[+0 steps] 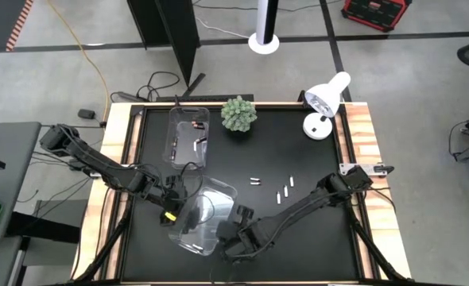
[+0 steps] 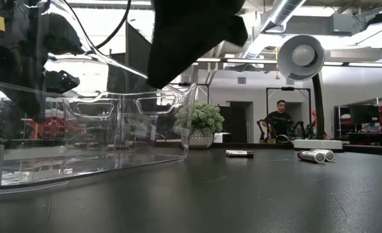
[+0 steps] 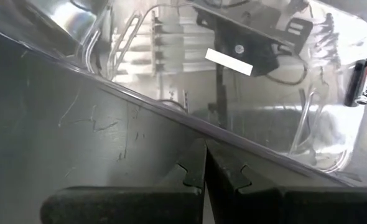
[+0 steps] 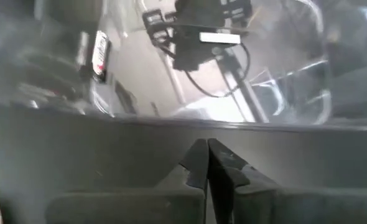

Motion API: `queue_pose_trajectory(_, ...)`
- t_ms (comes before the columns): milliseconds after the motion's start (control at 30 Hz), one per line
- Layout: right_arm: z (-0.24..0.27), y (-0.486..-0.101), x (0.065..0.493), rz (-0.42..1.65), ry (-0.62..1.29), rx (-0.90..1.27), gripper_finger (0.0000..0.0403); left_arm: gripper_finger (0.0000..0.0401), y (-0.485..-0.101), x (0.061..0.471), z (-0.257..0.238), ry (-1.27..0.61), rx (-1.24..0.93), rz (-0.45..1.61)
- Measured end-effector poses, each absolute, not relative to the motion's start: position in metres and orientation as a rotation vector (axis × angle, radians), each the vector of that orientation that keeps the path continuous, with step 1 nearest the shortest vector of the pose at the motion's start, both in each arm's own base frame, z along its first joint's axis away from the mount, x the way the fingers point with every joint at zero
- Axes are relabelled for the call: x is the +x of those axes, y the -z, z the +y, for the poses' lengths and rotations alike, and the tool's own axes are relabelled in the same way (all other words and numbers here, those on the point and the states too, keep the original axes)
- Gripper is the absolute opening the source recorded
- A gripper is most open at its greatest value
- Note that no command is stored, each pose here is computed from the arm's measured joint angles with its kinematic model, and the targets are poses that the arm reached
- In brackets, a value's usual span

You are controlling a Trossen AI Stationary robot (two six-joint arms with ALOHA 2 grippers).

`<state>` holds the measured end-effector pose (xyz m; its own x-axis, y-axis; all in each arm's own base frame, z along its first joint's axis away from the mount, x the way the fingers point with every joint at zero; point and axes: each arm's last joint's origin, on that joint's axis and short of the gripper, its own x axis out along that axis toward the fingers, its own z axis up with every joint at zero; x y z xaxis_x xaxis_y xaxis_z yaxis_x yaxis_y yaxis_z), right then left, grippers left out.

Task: Sort batteries
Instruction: Move the bottom transparent bin to the center of the table

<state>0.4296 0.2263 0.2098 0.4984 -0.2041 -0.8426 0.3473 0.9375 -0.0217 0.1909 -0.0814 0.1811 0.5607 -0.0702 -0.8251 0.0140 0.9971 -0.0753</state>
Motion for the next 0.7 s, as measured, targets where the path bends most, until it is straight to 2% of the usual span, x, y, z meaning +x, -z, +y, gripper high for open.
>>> queue_pose_trajectory(267,0.205,-0.186,0.441,0.954,0.425,0.299,0.0007,0.0002,-0.181,0.191,-0.082,0.066,-0.05,0.973)
queue_pose_trajectory(700,0.169,-0.182,0.451,0.996,0.49,0.269,0.0011,0.0002,-0.182,0.194,-0.078,0.054,-0.05,0.957)
